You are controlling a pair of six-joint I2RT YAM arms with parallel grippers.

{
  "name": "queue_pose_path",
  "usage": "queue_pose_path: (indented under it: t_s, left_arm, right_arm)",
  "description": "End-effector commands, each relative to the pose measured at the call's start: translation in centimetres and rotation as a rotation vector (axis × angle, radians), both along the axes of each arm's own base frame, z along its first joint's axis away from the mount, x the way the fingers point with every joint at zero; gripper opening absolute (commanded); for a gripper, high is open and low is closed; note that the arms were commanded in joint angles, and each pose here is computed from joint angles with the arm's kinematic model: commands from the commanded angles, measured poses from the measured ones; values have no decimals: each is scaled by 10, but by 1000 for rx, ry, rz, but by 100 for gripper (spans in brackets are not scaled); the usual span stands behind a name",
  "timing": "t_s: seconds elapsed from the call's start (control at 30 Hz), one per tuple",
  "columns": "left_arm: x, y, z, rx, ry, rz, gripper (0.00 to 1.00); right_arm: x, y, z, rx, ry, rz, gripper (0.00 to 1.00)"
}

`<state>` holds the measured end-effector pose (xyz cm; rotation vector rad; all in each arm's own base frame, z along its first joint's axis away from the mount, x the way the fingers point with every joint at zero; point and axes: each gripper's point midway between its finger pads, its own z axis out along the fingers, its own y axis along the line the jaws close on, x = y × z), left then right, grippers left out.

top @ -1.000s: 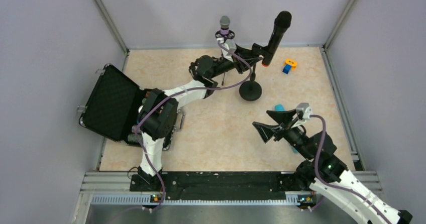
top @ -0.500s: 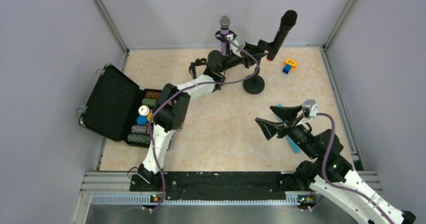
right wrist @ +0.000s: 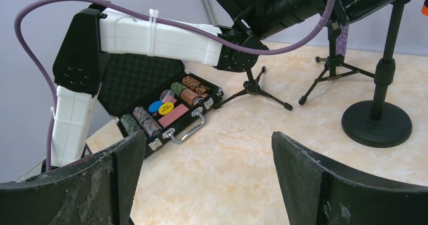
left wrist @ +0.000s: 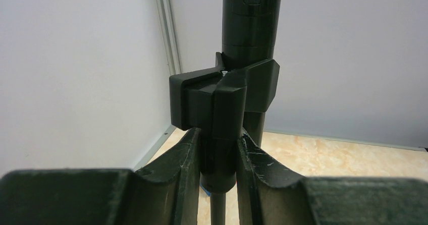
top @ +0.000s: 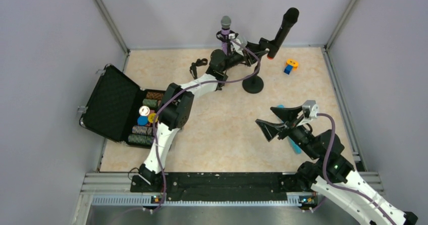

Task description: Attach the microphones to the stand

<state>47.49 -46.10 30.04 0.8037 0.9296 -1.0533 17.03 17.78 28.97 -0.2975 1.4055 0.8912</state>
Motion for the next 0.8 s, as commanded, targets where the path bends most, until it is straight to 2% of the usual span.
queue_pose_path:
  t_s: [0.0, 0.37, 0.77]
  left_arm:
    - [1, 18, 66, -151, -132, 61, 0]
    - [18, 25, 47, -148, -57, 128, 0]
    - [5, 25, 40, -133, -97, 80, 46]
  right_arm:
    - [2, 1, 2, -4, -11, -2, 92]
    - [6, 2, -11, -21, 13, -11, 93]
    - [7, 2, -16, -27, 17, -18, 93]
